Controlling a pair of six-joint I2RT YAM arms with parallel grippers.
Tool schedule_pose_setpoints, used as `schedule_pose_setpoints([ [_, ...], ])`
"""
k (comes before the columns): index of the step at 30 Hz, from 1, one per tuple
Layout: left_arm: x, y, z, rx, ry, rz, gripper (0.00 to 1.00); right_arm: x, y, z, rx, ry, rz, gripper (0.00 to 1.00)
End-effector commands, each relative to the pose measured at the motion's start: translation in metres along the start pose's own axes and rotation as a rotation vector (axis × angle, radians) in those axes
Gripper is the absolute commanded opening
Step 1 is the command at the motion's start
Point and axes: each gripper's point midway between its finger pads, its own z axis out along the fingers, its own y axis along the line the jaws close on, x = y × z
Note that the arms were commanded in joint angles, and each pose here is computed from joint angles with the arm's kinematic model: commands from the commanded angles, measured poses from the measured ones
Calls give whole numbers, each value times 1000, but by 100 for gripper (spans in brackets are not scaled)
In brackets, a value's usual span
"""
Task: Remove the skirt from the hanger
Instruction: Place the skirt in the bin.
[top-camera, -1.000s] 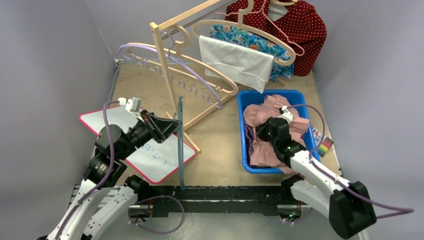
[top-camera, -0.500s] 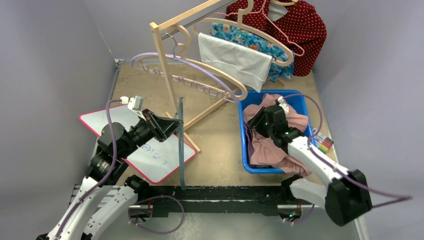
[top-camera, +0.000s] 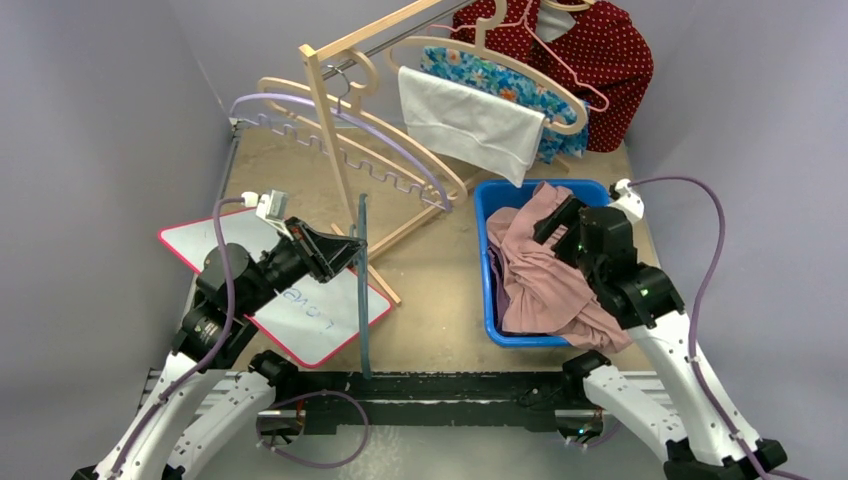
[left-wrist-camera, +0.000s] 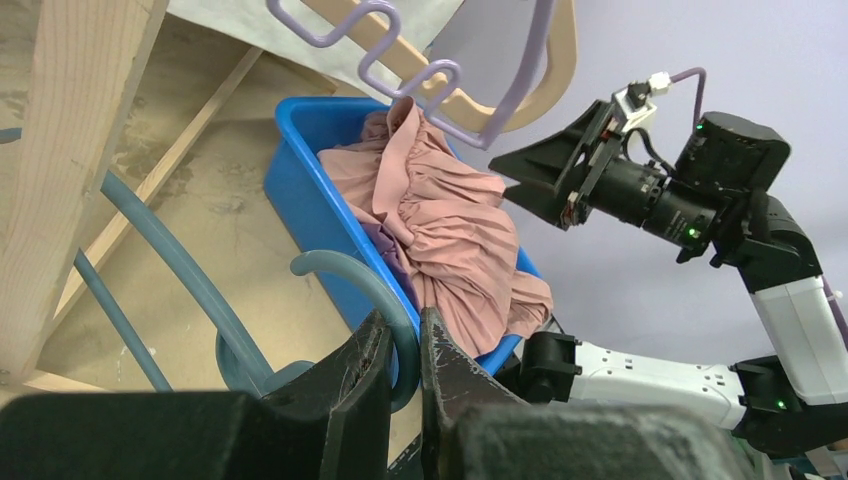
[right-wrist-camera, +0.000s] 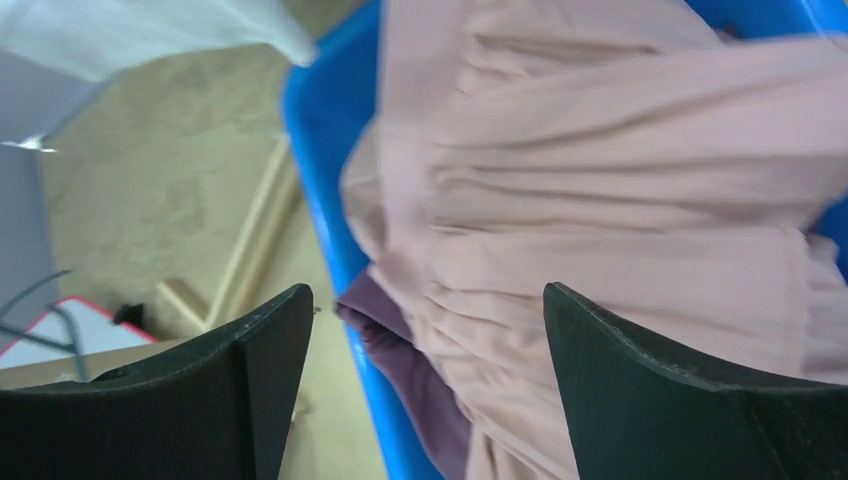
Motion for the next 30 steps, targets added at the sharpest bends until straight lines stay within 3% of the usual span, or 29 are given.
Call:
schedule_pose_setpoints([
  [1, -21, -16, -1, 50, -75, 19, 0, 36, -56, -2, 271, 118, -4, 86],
  [5, -22, -16, -6, 41, -84, 16, 0, 83, -68, 13, 282, 223, 84, 80],
  [9, -24, -18, -8, 44, -90, 16, 0, 112, -62, 47, 218, 233, 161, 78],
  [16, -34, -26, -21, 27, -104, 39, 0, 157, -83, 95, 314, 279, 217, 77],
  [24, -41, -20, -33, -33, -147, 47, 0, 126, -69, 65, 227, 232, 177, 80],
  [30, -54, -16, -37, -66, -220, 31, 0, 63, -42, 19, 84, 96, 155, 85],
])
